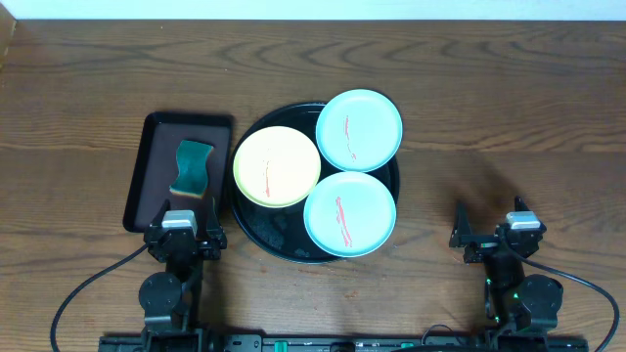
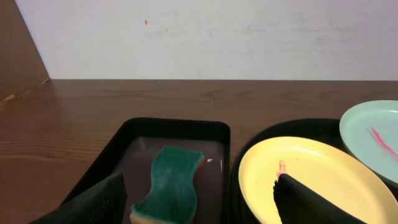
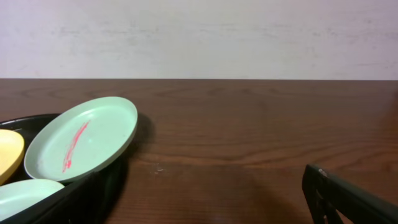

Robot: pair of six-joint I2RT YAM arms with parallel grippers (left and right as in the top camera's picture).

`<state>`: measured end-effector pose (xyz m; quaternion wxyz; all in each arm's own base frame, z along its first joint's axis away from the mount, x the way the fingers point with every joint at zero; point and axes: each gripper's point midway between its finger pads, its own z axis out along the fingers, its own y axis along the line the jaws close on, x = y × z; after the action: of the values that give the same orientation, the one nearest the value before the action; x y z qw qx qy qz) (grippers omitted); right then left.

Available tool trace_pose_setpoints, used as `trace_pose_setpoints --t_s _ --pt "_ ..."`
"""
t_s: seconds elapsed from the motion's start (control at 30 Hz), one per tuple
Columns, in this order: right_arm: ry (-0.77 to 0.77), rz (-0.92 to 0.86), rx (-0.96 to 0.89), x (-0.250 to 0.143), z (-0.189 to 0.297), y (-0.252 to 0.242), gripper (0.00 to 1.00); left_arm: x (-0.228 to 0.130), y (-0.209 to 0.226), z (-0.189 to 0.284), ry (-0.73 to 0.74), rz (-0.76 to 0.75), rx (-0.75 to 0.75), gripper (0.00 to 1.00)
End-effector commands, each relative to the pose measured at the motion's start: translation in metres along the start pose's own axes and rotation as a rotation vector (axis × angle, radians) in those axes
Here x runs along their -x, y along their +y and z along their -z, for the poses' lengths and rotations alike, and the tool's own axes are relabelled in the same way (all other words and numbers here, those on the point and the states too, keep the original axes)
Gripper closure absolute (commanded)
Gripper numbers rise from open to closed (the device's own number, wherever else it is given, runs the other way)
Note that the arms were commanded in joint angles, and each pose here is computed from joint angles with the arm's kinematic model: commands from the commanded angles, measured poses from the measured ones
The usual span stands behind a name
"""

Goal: Clean dirty plates on tray and stack at the side

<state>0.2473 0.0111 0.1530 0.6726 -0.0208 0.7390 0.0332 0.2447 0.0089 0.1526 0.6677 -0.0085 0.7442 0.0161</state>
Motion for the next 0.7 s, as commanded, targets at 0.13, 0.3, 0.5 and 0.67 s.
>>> trace_pose_setpoints --t_s 0.13,0.3,0.5,0.67 --pt "0.004 -0.002 0.008 -0.0014 -0.0001 0.0016 0.01 -0.0164 -0.0015 -0.0012 0.049 -0.014 -0.007 0.24" --pt "0.004 -0.002 0.008 -0.0013 -0.0001 0.0016 0.01 -0.0164 -0.0015 -0.0012 0.049 -0.014 -0.007 0.24" --pt "0.004 -0.002 0.008 -0.0013 -0.0001 0.0016 0.01 -0.0164 -0.0015 -0.0012 0.049 -0.014 -0.007 0.24" --pt "0.004 -0.002 0.008 -0.0013 -0.0001 0.0016 0.01 -0.0164 -0.0015 -0.0012 0.049 -0.014 -0.007 0.24"
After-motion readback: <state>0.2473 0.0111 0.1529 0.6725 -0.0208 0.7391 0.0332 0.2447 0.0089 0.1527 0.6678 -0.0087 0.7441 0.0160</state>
